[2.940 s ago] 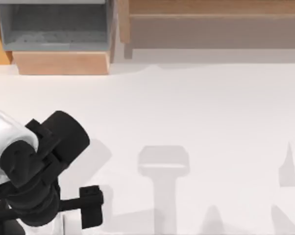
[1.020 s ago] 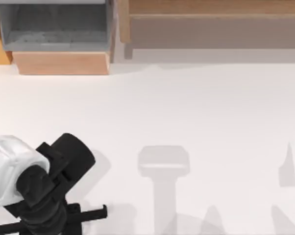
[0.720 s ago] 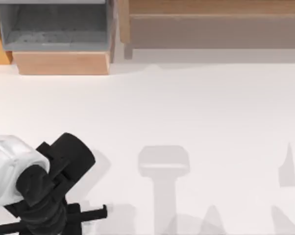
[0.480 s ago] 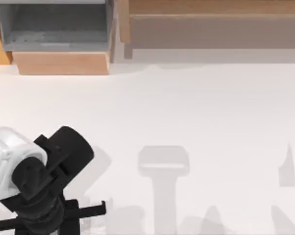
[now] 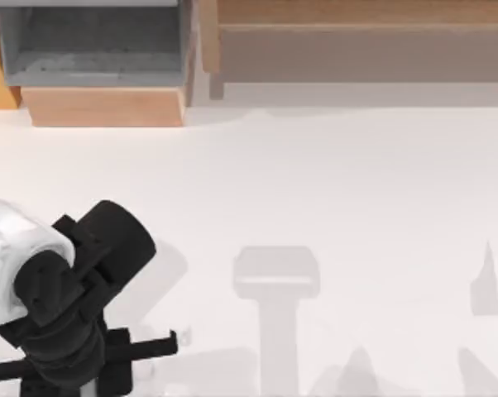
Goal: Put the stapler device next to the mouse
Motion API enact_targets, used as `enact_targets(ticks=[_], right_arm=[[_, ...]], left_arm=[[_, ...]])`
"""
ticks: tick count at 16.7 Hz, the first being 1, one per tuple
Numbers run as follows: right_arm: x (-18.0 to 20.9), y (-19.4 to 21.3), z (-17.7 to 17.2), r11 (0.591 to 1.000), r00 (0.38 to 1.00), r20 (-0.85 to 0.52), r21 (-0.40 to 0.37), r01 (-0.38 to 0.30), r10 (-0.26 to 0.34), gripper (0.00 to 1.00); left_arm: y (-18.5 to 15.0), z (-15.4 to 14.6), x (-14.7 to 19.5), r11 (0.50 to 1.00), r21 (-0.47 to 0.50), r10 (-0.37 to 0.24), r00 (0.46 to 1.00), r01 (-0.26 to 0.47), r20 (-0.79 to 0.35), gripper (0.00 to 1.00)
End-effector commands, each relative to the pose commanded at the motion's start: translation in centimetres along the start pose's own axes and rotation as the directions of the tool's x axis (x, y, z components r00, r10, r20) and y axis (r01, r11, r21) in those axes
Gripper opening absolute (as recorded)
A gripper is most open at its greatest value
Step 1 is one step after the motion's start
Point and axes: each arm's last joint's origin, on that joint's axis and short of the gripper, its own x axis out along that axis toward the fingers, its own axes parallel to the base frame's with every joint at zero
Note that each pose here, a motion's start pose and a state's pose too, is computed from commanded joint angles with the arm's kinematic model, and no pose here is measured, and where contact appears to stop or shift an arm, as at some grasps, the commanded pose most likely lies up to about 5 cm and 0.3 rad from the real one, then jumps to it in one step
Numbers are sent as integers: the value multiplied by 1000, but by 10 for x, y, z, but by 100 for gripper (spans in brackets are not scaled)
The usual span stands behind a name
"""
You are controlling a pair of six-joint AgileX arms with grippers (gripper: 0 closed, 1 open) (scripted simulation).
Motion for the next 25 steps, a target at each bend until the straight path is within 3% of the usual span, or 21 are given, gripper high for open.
enact_targets(ticks=[3,7,14,18,25], right_arm=[[0,0,0,1000,1000,0,0,0,0,100],[0,0,0,1000,1000,0,0,0,0,100],[0,0,0,1000,1000,0,0,0,0,100],[0,0,0,1000,1000,0,0,0,0,100],[0,0,0,1000,1000,0,0,0,0,100]], left_arm=[[3,24,-4,1000,8,9,1000,-9,-10,0],[23,79,-9,999,46,24,999,-22,-35,0],[127,171,-11,988,154,19,998,-10,-57,0],[177,191,-16,987,159,12,1000,-8,-25,0],[181,192,-17,986,169,12,1000,-10,-15,0]])
